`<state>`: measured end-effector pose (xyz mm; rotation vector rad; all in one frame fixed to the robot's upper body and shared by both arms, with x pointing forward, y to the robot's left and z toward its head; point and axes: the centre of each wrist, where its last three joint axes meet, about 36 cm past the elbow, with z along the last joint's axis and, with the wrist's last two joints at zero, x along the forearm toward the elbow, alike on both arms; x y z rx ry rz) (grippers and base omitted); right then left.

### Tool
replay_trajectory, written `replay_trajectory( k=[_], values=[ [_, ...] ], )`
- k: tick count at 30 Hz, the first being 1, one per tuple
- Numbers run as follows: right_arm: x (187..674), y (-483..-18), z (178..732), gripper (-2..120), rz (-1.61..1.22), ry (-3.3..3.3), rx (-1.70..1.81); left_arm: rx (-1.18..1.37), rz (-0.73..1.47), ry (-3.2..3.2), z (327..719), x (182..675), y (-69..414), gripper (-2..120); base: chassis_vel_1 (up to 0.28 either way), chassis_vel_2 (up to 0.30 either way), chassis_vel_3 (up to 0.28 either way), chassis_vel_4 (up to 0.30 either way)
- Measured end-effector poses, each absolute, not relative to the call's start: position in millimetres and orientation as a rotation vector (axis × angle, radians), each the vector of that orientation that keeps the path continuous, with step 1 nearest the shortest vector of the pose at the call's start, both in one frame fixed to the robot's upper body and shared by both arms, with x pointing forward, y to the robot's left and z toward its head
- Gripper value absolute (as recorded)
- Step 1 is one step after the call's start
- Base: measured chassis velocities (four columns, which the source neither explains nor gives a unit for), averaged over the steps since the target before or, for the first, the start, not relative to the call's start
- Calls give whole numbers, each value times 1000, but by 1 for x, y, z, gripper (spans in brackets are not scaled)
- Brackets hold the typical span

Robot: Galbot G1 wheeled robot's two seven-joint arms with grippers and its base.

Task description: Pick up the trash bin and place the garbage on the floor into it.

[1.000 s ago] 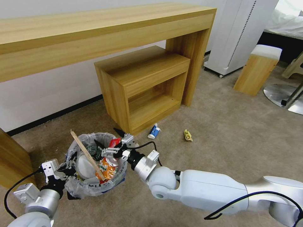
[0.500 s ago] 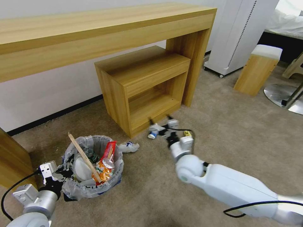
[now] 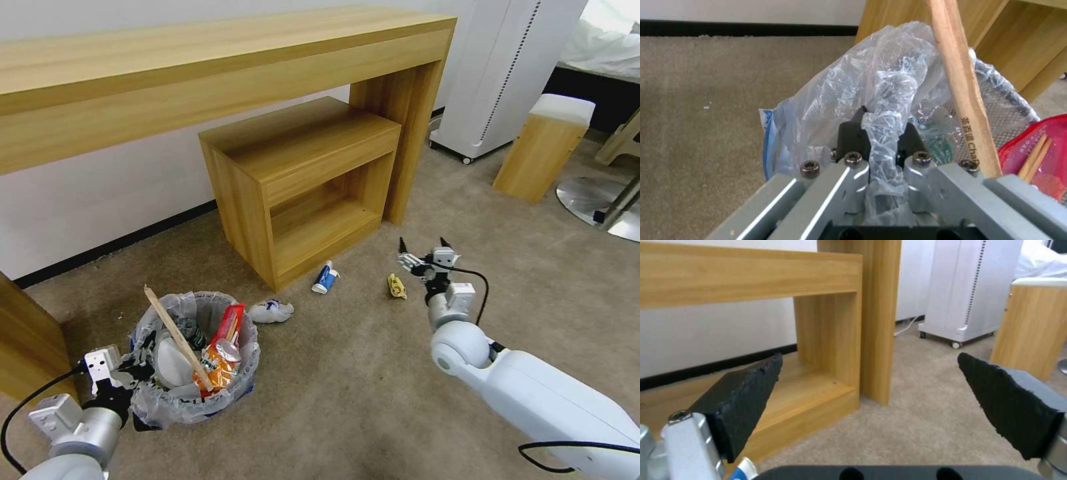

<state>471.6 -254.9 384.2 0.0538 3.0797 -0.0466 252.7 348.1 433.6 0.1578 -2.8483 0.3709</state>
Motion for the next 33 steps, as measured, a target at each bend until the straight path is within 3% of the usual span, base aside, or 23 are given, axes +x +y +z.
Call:
replay_trajectory(
  k=[33],
  values=[
    [472, -268, 344, 100, -93, 2997, -42, 187, 387, -2859, 435, 249, 346, 3, 0, 0, 0, 0]
  ],
)
